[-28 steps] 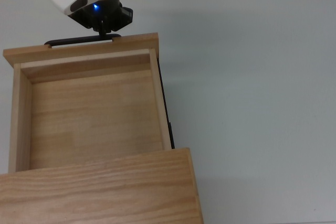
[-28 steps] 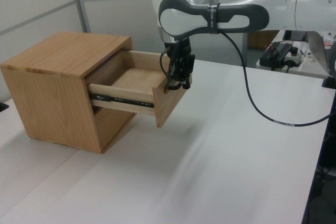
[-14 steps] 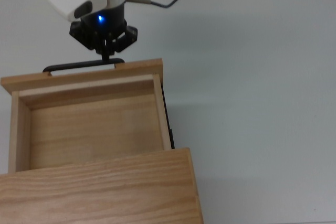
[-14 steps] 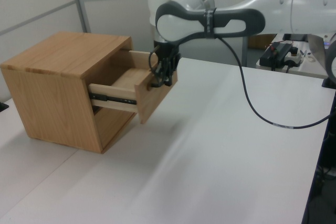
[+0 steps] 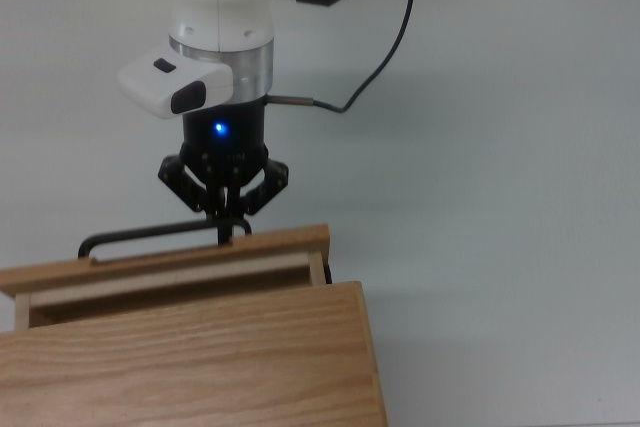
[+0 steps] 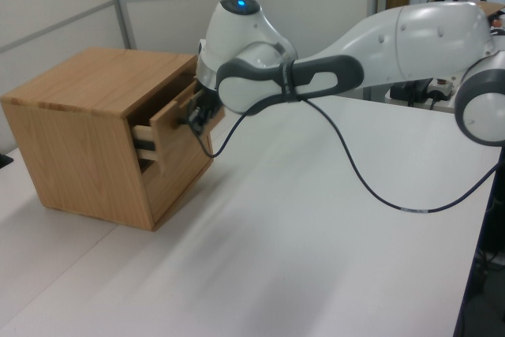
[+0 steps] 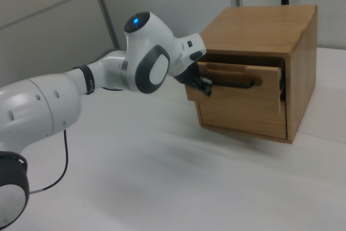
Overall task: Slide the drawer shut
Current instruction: 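Push the drawer front with the gripper into the cabinet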
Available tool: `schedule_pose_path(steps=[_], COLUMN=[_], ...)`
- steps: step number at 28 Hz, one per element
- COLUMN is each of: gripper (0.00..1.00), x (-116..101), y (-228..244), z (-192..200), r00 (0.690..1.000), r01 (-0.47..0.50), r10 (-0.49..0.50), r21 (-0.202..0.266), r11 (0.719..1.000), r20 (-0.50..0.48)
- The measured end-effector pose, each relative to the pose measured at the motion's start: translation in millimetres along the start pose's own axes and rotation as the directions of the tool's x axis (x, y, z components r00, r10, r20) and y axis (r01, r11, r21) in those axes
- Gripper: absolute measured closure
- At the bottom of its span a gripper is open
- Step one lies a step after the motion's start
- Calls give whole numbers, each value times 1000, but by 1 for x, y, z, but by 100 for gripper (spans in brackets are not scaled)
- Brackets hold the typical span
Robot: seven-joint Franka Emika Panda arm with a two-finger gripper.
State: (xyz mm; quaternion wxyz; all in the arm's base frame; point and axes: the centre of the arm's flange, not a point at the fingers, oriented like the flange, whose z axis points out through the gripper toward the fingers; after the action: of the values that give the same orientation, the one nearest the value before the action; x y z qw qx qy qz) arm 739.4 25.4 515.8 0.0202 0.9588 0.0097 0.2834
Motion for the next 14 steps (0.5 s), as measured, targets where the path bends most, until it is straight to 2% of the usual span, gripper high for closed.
schedule_pose_path(steps=[6, 11, 14], gripper=[99, 99, 99], x=[7, 4, 2], y=[-3, -4, -2], z=[21, 42, 47], r00=[984, 946, 933], r01=[-10, -8, -10], r10=[15, 21, 25], r21=[28, 42, 44], r11=[1000, 999, 999], r20=[-179, -322, -360])
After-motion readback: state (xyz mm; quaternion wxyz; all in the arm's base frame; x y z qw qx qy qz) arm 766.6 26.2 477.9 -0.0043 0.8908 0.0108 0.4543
